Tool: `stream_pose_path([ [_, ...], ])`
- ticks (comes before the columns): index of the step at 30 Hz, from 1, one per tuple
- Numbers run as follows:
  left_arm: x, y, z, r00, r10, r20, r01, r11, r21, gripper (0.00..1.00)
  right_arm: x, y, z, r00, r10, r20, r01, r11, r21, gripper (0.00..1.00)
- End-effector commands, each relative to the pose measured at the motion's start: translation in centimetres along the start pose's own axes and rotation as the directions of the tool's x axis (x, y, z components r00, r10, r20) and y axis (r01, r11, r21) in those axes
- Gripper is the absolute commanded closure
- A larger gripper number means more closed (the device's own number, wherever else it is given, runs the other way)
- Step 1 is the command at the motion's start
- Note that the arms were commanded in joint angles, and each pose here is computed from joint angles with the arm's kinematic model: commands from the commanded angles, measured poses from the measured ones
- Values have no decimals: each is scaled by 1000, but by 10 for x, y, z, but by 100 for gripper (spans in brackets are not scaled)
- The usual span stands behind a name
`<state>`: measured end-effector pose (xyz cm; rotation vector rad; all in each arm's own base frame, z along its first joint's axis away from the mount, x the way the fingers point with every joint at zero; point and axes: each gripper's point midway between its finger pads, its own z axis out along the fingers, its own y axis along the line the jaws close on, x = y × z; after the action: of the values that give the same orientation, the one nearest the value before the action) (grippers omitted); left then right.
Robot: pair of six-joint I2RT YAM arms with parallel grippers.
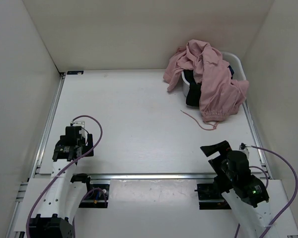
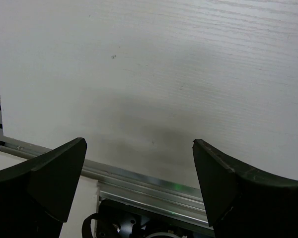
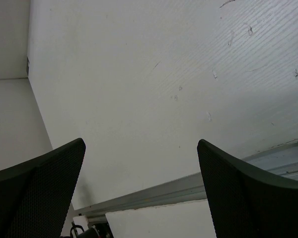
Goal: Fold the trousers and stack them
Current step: Grab the trousers from the pile
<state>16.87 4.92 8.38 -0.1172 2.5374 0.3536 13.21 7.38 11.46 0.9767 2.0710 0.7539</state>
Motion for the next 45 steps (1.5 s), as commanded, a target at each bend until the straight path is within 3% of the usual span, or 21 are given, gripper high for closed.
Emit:
stream_pose_path([
  [1, 0, -2, 0, 1000, 1, 8, -1, 1000, 12, 0, 18, -53, -15, 996, -52, -69, 63, 986, 156, 1],
  [5, -1, -3, 1, 1000, 1, 6, -1, 1000, 12, 0, -7, -31, -26, 981, -191, -27, 193, 966, 170, 1],
  [9, -36, -8, -12, 999, -12, 51, 9, 998, 60, 0, -68, 38, -39, 917, -392, 71, 368, 901, 229, 1],
  [13, -95, -16, -37, 990, -36, 137, 15, 989, 148, 0, -148, 101, -33, 784, -607, 128, 489, 731, 476, 1],
  [14, -104, -19, -41, 989, -37, 141, 13, 985, 170, 0, -174, 108, -35, 723, -678, 135, 499, 647, 577, 1],
  [16, -135, -27, -53, 985, -44, 165, 5, 974, 227, 0, -204, 152, -9, 675, -724, 138, 503, 590, 632, 1],
  [17, -145, -29, -56, 983, -47, 175, 3, 970, 242, 0, -219, 160, 0, 672, -727, 140, 489, 578, 653, 1],
  [18, -148, -33, -53, 988, -39, 148, -1, 965, 262, 0, -226, 164, 30, 662, -746, 71, 521, 526, 672, 1],
  [19, -163, -32, -60, 984, -47, 175, -1, 965, 262, 0, -246, 184, 40, 688, -712, 137, 492, 597, 634, 1],
  [21, -166, -36, -56, 987, -41, 153, -4, 959, 283, 0, -256, 186, 87, 706, -704, 79, 522, 592, 614, 1],
  [22, -169, -36, -59, 986, -43, 162, -5, 959, 283, 0, -269, 202, 98, 708, -696, 119, 514, 623, 589, 1],
  [26, -167, -46, -53, 989, -38, 143, -11, 945, 326, 0, -290, 185, 176, 726, -688, 7, 528, 563, 636, 1],
  [32, -157, -50, -40, 992, -31, 121, -10, 945, 328, 0, -306, 166, 222, 758, -652, -19, 486, 546, 683, 1],
  [35, -152, -50, -35, 994, -28, 109, -8, 948, 319, 0, -309, 151, 222, 771, -637, 3, 461, 561, 687, 30],
  [36, -152, -50, -35, 994, -28, 109, -8, 948, 319, 0, -310, 149, 221, 776, -630, 6, 458, 571, 681, 60],
  [39, -149, -49, -35, 994, -28, 109, -8, 948, 319, 0, -307, 151, 210, 776, -630, 20, 458, 584, 670, 100],
  [45, -153, -45, -36, 992, -31, 119, -6, 954, 299, 0, -319, 204, 159, 737, -657, 155, 466, 661, 588, 100],
])
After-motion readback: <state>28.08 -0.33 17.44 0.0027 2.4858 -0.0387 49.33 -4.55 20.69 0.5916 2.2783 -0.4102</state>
